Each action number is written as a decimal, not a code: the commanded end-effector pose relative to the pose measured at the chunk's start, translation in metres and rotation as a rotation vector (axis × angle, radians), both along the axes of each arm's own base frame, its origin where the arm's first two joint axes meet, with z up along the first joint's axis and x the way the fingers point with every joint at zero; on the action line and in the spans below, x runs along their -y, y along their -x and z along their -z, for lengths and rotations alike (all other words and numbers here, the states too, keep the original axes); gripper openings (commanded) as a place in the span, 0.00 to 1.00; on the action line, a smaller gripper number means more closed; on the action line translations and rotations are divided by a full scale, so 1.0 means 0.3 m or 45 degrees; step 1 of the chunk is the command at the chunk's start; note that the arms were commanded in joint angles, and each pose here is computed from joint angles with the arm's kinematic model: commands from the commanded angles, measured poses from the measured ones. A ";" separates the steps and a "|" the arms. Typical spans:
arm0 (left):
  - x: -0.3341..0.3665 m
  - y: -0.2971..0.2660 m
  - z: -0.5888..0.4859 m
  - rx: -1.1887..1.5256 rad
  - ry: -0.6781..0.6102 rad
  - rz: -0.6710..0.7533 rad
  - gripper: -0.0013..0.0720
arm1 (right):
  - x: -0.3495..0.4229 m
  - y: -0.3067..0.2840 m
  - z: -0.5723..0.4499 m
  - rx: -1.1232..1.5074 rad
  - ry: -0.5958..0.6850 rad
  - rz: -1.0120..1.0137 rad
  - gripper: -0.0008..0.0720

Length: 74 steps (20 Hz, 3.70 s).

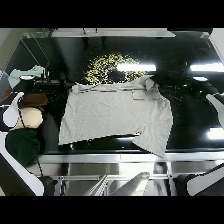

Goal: Fold the shirts.

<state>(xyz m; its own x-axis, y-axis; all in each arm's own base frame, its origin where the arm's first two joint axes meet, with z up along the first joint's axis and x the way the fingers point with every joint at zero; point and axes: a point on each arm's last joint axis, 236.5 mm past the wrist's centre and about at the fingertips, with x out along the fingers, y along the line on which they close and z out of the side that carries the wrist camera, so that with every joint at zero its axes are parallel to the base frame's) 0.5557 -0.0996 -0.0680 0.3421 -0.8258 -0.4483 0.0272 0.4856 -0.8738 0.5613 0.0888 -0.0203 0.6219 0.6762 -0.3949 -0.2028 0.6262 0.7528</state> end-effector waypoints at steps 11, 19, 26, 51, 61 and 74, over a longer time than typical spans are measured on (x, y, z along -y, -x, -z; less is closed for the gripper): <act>0.050 0.127 -0.028 -0.115 0.160 0.200 0.03 | 0.137 0.248 0.060 -0.145 0.044 -0.341 0.03; -0.022 0.220 0.069 -0.298 0.236 0.132 0.02 | 0.166 0.337 0.236 -0.291 0.127 -0.333 0.03; -0.049 0.268 0.137 -0.357 0.131 0.169 0.02 | 0.229 0.268 0.254 -0.266 0.184 -0.196 0.03; -0.280 0.975 -0.007 -0.515 -0.612 0.058 0.48 | 0.250 1.028 0.140 -0.977 0.102 0.119 0.80; -0.231 0.929 0.254 -0.645 -0.486 0.055 0.48 | 0.178 1.162 0.259 -1.123 0.039 0.147 0.80; -0.188 0.798 0.240 -0.621 -0.463 0.208 0.04 | 0.026 1.085 0.309 -1.029 -0.299 0.072 0.31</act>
